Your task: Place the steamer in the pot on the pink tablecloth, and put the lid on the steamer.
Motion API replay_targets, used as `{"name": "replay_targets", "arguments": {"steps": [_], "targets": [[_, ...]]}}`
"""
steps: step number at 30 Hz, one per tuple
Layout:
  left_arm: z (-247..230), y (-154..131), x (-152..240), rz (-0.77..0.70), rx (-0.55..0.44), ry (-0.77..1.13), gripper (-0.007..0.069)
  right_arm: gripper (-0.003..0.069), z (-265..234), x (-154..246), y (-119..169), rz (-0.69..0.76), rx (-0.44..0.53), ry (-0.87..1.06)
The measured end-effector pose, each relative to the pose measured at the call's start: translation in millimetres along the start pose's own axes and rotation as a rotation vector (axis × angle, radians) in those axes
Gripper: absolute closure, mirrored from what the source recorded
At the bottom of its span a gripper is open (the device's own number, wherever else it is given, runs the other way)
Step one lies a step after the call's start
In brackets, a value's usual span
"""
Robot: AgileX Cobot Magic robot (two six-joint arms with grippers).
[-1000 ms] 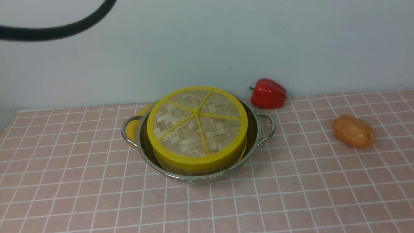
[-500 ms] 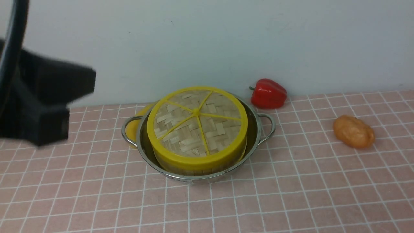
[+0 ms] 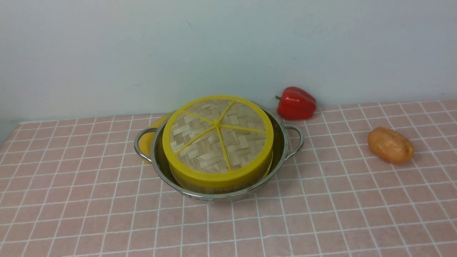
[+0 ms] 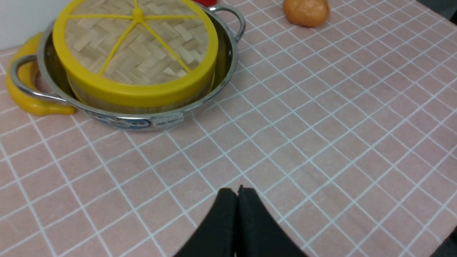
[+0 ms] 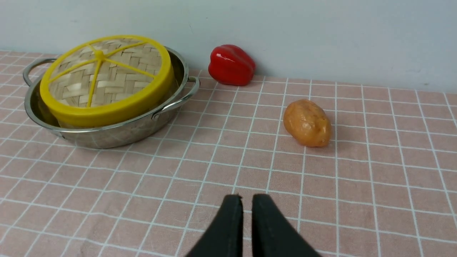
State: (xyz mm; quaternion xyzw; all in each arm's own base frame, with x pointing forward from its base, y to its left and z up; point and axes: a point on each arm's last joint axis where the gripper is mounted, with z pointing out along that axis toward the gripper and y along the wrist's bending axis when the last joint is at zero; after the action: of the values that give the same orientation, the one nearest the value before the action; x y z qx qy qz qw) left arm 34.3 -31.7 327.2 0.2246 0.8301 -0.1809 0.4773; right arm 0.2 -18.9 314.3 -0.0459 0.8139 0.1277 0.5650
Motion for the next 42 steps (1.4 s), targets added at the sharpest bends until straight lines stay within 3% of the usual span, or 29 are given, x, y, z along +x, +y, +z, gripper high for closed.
{"name": "replay_targets", "arguments": {"steps": [8, 10, 11, 13, 14, 15, 20, 27, 42], "targets": [[-2, 10, 0, 0.081, -0.105, -0.026, 0.0624, 0.0572, 0, 0, 0, 0.001, 0.000, 0.000], [0, 16, 1, 0.117, -0.185, -0.089, 0.0624, 0.0564, 0, 0, 0, 0.001, 0.000, 0.000], [4, 21, 2, 0.125, -0.274, -0.146, 0.0624, 0.0559, 0, 0, 0, 0.001, 0.000, 0.000], [7, 25, 6, 0.138, -0.314, -0.188, 0.0624, 0.0556, 0, 0, 0, 0.001, 0.000, 0.000], [14, 33, 17, 0.135, -0.425, -0.240, 0.0617, 0.0549, 0, 0, 0, 0.003, -0.004, 0.001], [19, 37, 25, 0.125, -0.476, -0.259, 0.0615, 0.0545, 0, 0, 1, 0.008, -0.010, 0.004], [43, 51, 77, 0.055, -0.646, -0.269, 0.0613, 0.0528, 0, 1, 4, 0.029, -0.041, 0.015], [61, 56, 120, 0.053, -0.702, -0.226, 0.0603, 0.0499, 0, 2, 7, 0.051, -0.072, 0.027], [63, 57, 124, 0.075, -0.710, -0.217, 0.0571, 0.0450, -1, 4, 11, 0.087, -0.120, 0.046]]}}
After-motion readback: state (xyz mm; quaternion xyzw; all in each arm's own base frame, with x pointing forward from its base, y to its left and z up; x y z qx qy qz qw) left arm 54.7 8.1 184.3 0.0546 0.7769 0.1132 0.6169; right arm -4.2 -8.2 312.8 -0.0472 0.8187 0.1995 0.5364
